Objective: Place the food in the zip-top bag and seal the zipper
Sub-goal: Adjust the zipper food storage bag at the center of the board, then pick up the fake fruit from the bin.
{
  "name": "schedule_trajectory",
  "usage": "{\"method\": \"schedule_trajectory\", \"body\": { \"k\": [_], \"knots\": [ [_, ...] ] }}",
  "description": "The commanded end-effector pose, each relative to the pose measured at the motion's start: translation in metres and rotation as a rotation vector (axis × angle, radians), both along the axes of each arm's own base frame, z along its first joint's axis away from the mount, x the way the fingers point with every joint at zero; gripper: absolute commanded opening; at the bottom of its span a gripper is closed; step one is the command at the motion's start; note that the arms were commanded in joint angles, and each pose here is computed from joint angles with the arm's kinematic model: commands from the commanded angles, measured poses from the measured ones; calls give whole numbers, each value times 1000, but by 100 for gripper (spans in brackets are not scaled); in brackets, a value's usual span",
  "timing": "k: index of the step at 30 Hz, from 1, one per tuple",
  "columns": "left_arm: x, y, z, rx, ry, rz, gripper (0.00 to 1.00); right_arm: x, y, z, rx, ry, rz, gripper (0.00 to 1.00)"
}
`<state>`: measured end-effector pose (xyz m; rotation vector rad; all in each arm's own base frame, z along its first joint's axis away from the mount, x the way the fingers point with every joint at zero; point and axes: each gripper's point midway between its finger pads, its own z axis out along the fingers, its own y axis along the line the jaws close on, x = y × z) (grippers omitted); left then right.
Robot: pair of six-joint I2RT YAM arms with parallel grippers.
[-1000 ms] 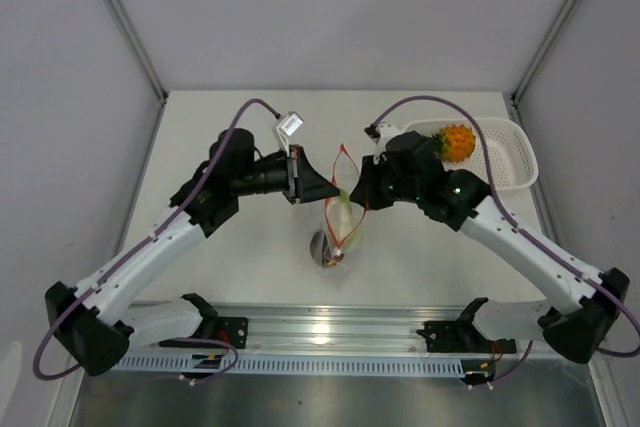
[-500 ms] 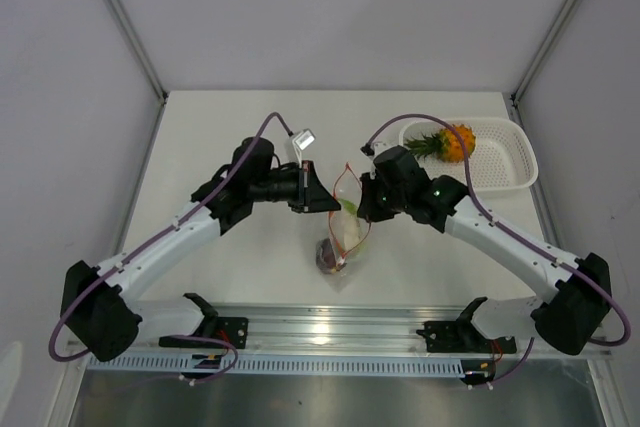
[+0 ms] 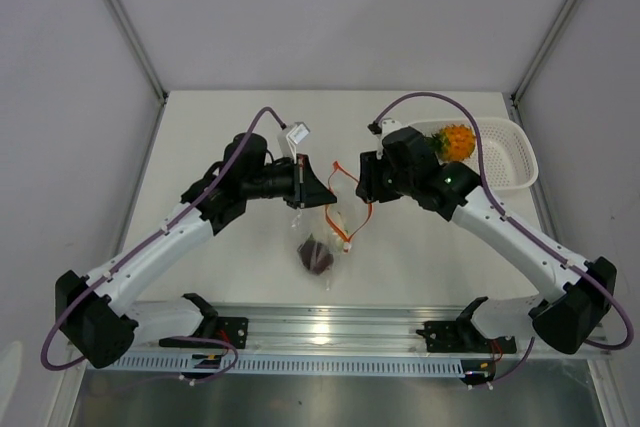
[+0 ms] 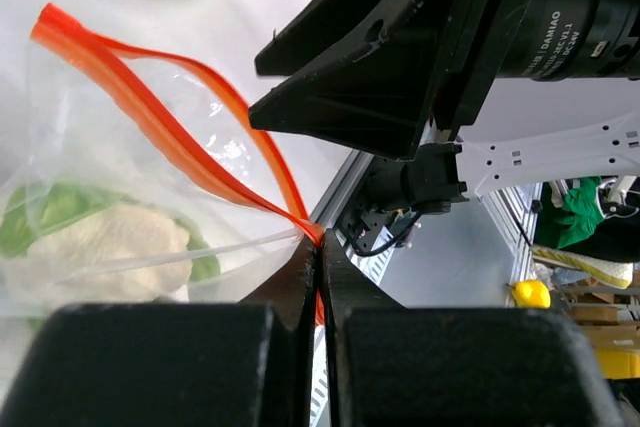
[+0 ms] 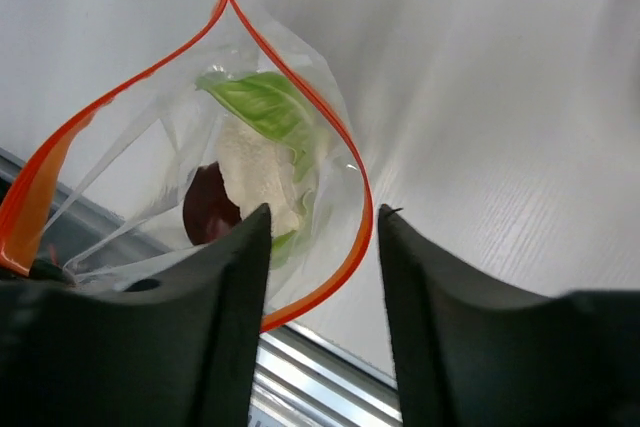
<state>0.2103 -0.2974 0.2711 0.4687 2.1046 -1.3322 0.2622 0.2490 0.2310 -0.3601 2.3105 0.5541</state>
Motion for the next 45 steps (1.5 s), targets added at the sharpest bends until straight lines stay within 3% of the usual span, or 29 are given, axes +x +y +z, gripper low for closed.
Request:
{"method": "schedule_trajectory", "body": {
  "k": [1, 2, 11, 18, 22, 28, 37, 41, 45],
  "knots": [
    [6, 3, 13, -21, -73, 12, 1, 15, -5, 31, -1, -82, -22, 52],
    [7, 3, 12, -18, -73, 16, 1, 19, -9, 34, -9, -94, -41, 60],
    [10, 5, -8, -12, -37, 32, 1, 65, -40, 94, 4, -225, -202, 77],
    [6, 10, -8, -29, -46, 40, 0, 117, -96, 101, -49, -256, -411, 78],
    [3, 12, -7, -37, -57, 41, 1, 145, -142, 94, -157, -290, -568, 78],
    [-1, 14, -12, -49, -59, 33, 1, 180, -191, 53, -378, -255, -654, 78],
    [-4, 5, -19, -88, -39, -13, 1, 231, -218, -45, -887, -164, -472, 84],
    [-6, 4, -25, -88, -21, -32, 0, 234, -220, -66, -962, -142, -325, 85],
    [-8, 1, -26, -107, -21, -56, 1, 234, -208, -67, -926, -240, -157, 84]
  ]
}}
